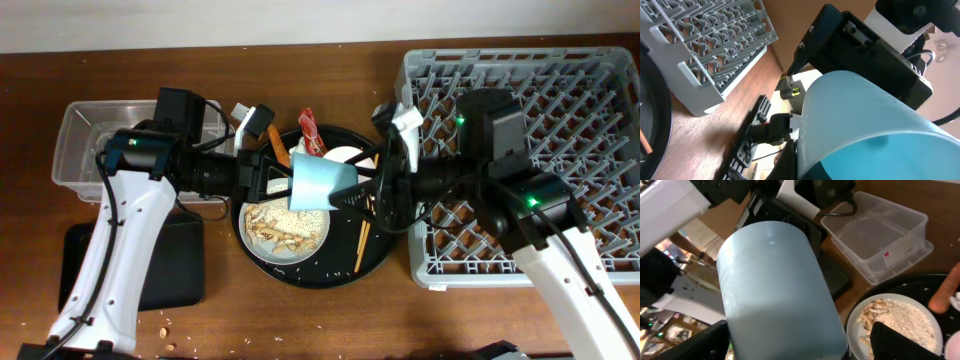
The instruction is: Sort waste into correct bins and load items into the dishwasher rack
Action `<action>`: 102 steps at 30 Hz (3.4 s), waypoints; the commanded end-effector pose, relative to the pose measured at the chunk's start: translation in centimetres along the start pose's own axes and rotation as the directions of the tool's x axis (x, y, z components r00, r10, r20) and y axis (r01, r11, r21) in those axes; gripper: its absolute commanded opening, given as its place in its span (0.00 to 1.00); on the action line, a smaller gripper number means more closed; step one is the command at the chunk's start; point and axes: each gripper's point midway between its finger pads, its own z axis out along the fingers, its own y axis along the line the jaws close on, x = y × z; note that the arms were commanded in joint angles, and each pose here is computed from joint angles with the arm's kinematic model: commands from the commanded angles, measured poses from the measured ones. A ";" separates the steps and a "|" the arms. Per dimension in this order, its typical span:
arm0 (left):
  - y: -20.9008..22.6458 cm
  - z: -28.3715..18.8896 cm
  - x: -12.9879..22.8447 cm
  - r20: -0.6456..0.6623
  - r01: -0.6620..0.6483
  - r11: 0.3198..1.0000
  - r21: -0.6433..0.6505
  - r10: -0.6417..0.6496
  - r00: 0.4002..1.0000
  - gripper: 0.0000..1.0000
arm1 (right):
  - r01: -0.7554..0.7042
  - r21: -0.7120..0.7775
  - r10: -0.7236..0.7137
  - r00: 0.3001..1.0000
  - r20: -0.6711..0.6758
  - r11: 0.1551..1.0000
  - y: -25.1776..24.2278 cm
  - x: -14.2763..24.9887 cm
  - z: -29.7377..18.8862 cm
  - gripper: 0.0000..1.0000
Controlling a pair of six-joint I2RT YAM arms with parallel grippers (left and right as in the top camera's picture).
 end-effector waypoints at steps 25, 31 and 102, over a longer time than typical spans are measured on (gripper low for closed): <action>-1.5 1.3 0.9 -0.041 -0.087 0.996 0.028 0.088 0.995 0.96 | -0.480 0.819 0.415 0.845 0.337 0.313 -12.0 8.3 -18.5 0.47; -0.4 1.2 1.1 -0.052 -0.086 0.996 -0.033 0.085 0.995 0.97 | -0.654 0.673 0.597 0.401 0.695 -0.345 -18.8 19.3 -29.6 0.47; -1.6 -18.6 6.5 0.273 0.206 0.231 -0.951 0.309 0.911 0.99 | -0.289 0.909 0.818 0.569 -0.089 0.299 -19.2 18.7 3.4 0.34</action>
